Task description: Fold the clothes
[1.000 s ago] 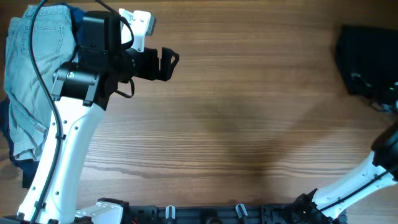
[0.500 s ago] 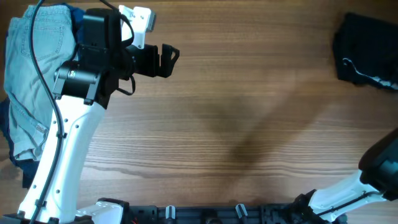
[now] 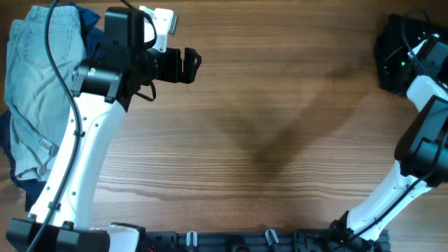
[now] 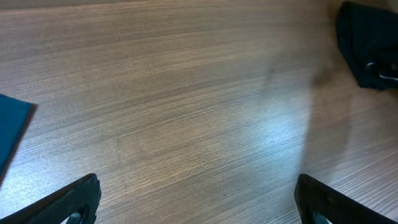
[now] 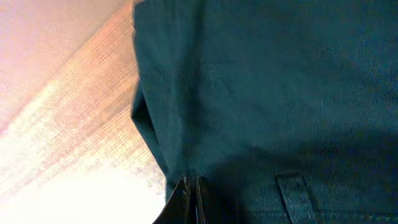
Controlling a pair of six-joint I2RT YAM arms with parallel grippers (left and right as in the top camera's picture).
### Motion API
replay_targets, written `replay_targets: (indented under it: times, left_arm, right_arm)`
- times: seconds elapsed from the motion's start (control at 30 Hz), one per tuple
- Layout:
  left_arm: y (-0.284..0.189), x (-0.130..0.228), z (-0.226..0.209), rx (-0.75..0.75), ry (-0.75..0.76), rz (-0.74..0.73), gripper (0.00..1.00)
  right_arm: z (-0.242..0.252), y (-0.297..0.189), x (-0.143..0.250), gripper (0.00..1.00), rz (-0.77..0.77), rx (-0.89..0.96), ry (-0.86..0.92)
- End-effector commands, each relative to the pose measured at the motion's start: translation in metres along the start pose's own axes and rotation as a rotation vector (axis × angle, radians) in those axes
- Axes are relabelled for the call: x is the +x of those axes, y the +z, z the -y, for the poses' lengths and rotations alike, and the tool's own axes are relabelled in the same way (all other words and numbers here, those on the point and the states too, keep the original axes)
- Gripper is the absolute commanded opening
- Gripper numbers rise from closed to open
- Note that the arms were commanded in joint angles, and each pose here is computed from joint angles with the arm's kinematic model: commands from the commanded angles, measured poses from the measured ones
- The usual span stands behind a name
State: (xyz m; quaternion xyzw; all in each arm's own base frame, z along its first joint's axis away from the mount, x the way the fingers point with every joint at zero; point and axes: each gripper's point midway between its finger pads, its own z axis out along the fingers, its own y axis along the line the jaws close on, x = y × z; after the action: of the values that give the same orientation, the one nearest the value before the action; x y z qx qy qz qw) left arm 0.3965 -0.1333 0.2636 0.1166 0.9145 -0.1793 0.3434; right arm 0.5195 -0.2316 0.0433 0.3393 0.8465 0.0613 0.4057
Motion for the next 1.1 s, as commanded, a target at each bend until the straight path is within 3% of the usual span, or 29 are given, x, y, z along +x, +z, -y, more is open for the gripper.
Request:
replay_targets:
  times: [0.0,0.2,0.4,0.57,0.73,0.87,1.07]
  left_arm:
    - [0.004,0.0,-0.003,-0.012,0.019,-0.003,1.0]
    - [0.004,0.0,-0.003,-0.012,0.019,-0.003,1.0]
    - [0.004,0.0,-0.003,-0.011,0.019,-0.003,1.0]
    - [0.004,0.0,-0.003,-0.011,0.019,-0.004,1.0]
    - [0.004,0.003,-0.003,-0.012,0.016,-0.014,1.0]
    - [0.004,0.002,-0.003,-0.012,0.017,-0.014,1.0]
    - [0.004,0.002,-0.003,-0.012,0.017,-0.014,1.0]
  right_arm:
    - [0.023,0.019,0.039,0.04,-0.109,0.06,0.026]
    - [0.028,0.019,0.085,0.04,-0.283,0.042,-0.064]
    - [0.015,0.012,0.125,0.04,-0.432,-0.036,-0.308]
    - [-0.03,0.012,0.154,0.04,-0.483,-0.122,-0.473]
    - [-0.05,0.013,0.163,0.04,-0.482,-0.146,-0.5]
    - [-0.049,0.011,0.139,0.04,-0.449,-0.125,-0.434]
    - [-0.083,-0.053,-0.022,0.04,-0.185,-0.114,-0.176]
